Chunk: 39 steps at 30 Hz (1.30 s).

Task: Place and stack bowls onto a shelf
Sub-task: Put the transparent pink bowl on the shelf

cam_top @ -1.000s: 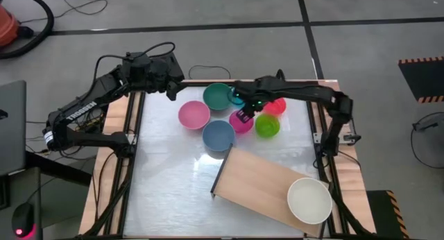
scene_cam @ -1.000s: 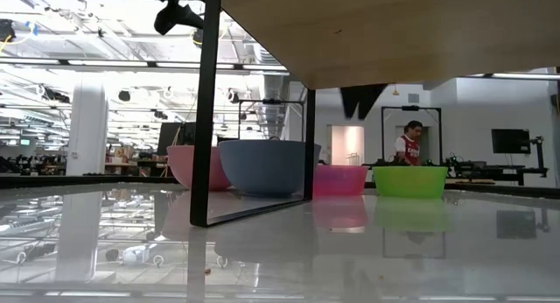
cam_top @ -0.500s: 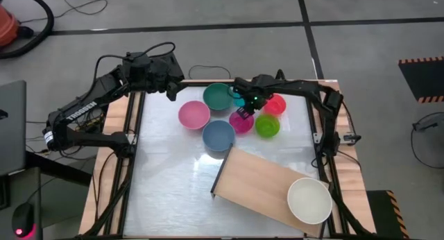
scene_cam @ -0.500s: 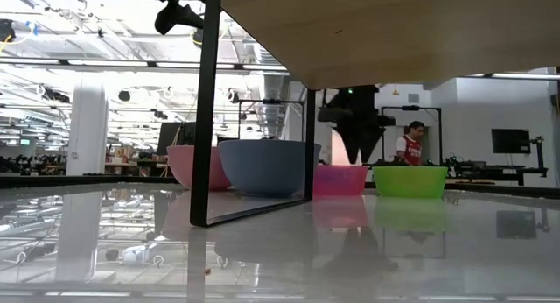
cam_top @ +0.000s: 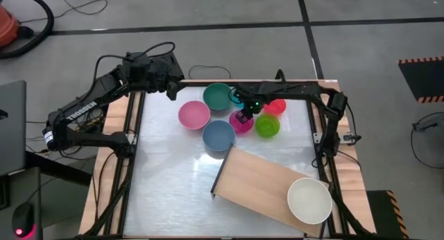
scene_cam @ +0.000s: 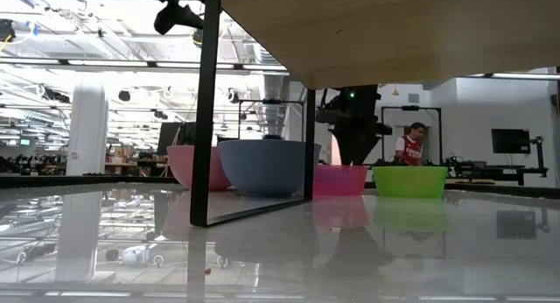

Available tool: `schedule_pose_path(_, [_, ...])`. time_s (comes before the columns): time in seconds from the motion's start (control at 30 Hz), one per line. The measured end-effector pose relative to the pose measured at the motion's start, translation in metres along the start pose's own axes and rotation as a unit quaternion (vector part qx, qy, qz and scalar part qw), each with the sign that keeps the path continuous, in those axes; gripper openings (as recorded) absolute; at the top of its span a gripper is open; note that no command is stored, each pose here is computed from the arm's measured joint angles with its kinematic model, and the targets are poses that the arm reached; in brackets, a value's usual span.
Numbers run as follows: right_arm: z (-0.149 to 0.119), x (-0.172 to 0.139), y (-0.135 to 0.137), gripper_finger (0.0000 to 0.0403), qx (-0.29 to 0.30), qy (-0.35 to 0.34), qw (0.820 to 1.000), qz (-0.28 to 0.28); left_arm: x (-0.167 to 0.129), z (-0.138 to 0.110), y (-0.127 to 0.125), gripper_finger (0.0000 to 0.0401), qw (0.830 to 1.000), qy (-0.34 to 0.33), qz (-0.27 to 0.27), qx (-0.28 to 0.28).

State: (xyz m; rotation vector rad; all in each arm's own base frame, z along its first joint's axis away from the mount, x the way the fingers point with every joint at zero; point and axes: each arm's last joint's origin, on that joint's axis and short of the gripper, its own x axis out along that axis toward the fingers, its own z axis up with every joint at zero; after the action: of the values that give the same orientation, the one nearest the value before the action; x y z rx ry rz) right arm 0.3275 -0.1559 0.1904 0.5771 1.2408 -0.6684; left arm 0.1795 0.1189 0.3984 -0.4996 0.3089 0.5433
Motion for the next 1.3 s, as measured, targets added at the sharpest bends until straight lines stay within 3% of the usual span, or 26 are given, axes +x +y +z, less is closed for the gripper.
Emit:
schedule_pose_path(0.27, [-0.008, 0.012, -0.008, 0.0149, 0.012, 0.013, 1.0, -0.004, 0.0, 0.0, 0.0, 0.0219, 1.0, -0.001, 0.002, -0.001])
schedule_pose_path(0.5, [-0.011, 0.014, -0.006, 0.0026, 0.018, 0.016, 1.0, 0.001, 0.0, 0.0, 0.001, 0.0219, 1.0, -0.005, 0.014, 0.0])
schedule_pose_path(0.7, [-0.006, 0.003, -0.003, 0.0023, 0.03, 0.02, 0.999, 0.002, 0.0, 0.0, 0.001, 0.0219, 1.0, -0.008, 0.022, 0.0])
schedule_pose_path(0.83, [0.0, -0.023, -0.003, 0.0023, 0.021, 0.01, 1.0, -0.005, 0.0, 0.0, 0.001, 0.0219, 1.0, -0.009, 0.023, -0.001])
schedule_pose_path(1.07, [-0.001, -0.102, -0.013, 0.0023, 0.026, -0.055, 0.998, 0.004, 0.0, 0.001, 0.001, 0.0219, 1.0, -0.009, 0.023, -0.009])
schedule_pose_path(1.2, [-0.017, -0.154, -0.013, 0.0023, 0.005, -0.103, 0.994, 0.042, 0.0, 0.0, 0.001, 0.0219, 1.0, -0.009, 0.024, -0.01])
schedule_pose_path(1.3, [-0.035, -0.183, -0.007, 0.0023, -0.041, -0.121, 0.984, 0.125, 0.0, 0.001, 0.001, 0.0219, 1.0, -0.01, 0.025, -0.01])
